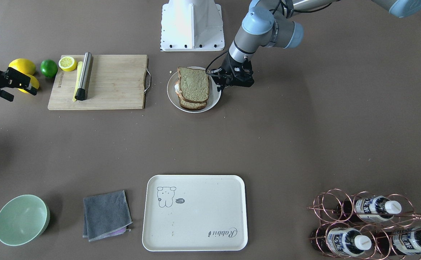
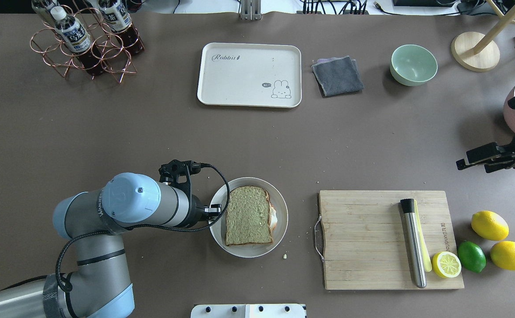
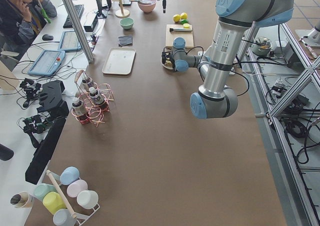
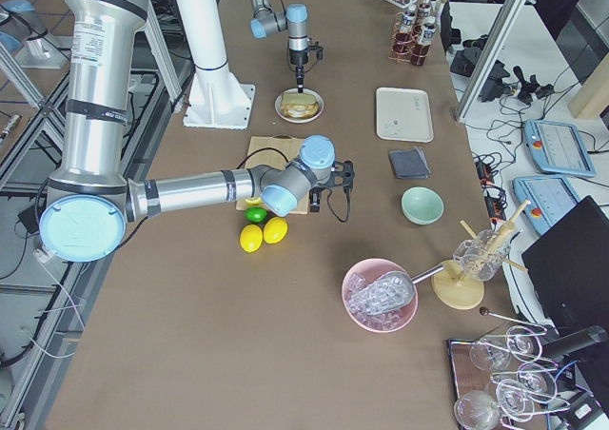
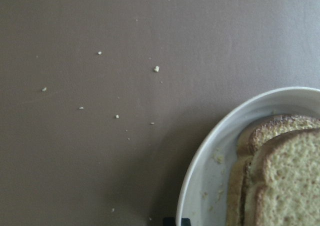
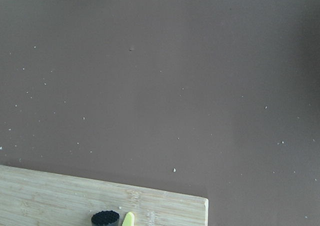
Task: Make sandwich and place on tray
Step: 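Grasp the white plate's rim with the left gripper, then carry the plate with the left gripper toward the cream tray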
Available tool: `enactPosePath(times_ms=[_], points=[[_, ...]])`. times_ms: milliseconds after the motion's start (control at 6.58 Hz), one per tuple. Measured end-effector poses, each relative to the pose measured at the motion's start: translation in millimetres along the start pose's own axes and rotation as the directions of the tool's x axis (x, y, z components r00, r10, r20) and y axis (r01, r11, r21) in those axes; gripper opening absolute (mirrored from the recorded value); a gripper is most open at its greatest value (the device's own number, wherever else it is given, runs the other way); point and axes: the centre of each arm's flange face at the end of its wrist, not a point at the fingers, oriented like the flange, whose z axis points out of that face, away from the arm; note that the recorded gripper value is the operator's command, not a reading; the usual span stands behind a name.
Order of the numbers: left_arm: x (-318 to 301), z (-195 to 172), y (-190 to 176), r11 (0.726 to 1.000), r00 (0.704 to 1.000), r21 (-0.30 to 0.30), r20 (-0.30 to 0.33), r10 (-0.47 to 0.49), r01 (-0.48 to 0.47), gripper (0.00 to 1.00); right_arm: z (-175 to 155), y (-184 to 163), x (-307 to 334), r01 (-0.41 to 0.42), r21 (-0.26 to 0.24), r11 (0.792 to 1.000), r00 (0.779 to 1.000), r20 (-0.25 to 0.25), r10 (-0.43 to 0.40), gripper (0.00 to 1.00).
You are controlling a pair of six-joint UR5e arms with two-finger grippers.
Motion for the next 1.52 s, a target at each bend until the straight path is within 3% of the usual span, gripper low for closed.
enactPosePath(times_ms=[456, 912, 1216, 1520], points=[[9, -13, -9, 0.999, 0.999, 0.013, -0.028, -0.034, 0.034, 0.0, 0, 0, 2, -0.002, 0.0, 1.0, 1.0, -0.002, 0.002, 1.0], [13, -48, -51, 0.996, 0.993, 0.043, -0.092, -0.069, 0.073, 0.0, -16, 12, 17, -0.017, 0.02, 1.0, 1.0, -0.012, 0.017, 1.0], [21, -70, -108, 0.993, 0.988, 0.052, -0.115, -0.098, 0.105, 0.0, -35, 22, 41, -0.007, 0.046, 0.999, 0.999, -0.031, 0.009, 1.0], [32, -71, -195, 0.993, 0.992, 0.068, -0.087, -0.091, 0.097, 0.0, -47, 24, 56, -0.019, 0.074, 0.997, 0.999, -0.043, 0.022, 1.0]])
